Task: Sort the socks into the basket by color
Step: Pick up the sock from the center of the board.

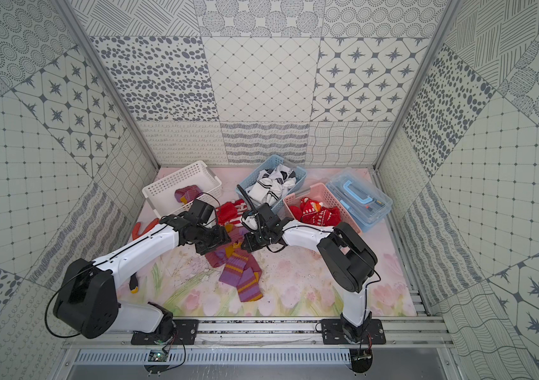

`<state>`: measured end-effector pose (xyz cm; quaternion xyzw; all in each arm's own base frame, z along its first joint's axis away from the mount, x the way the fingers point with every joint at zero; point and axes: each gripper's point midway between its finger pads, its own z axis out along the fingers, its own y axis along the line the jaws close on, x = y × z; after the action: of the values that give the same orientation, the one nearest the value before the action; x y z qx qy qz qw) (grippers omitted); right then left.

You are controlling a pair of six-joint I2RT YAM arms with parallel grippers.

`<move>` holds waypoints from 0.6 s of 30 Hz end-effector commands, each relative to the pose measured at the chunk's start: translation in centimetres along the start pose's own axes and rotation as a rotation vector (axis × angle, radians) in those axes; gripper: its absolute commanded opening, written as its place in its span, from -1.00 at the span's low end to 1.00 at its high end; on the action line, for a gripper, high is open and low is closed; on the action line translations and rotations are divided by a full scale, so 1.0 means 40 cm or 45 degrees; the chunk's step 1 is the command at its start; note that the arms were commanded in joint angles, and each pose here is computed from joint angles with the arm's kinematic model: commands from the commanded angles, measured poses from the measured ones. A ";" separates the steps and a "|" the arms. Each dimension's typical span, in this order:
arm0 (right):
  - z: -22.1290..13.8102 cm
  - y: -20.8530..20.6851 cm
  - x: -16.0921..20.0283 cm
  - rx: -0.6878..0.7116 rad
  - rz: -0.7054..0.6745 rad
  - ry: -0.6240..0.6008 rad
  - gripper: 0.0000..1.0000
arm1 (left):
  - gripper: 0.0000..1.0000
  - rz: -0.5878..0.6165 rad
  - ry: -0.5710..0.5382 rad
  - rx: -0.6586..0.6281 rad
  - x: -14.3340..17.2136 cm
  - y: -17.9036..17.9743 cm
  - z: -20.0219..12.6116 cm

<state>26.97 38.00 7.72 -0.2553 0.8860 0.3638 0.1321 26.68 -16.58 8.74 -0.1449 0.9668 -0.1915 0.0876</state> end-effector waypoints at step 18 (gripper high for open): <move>-0.098 -0.013 -0.039 -0.004 0.051 -0.113 -1.00 | 0.46 -0.002 0.091 -0.394 0.053 0.162 0.056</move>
<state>28.11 35.88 9.70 -0.2260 0.8884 0.3708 0.1489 25.04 -14.37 4.69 -0.1514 0.9817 -0.1063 0.0455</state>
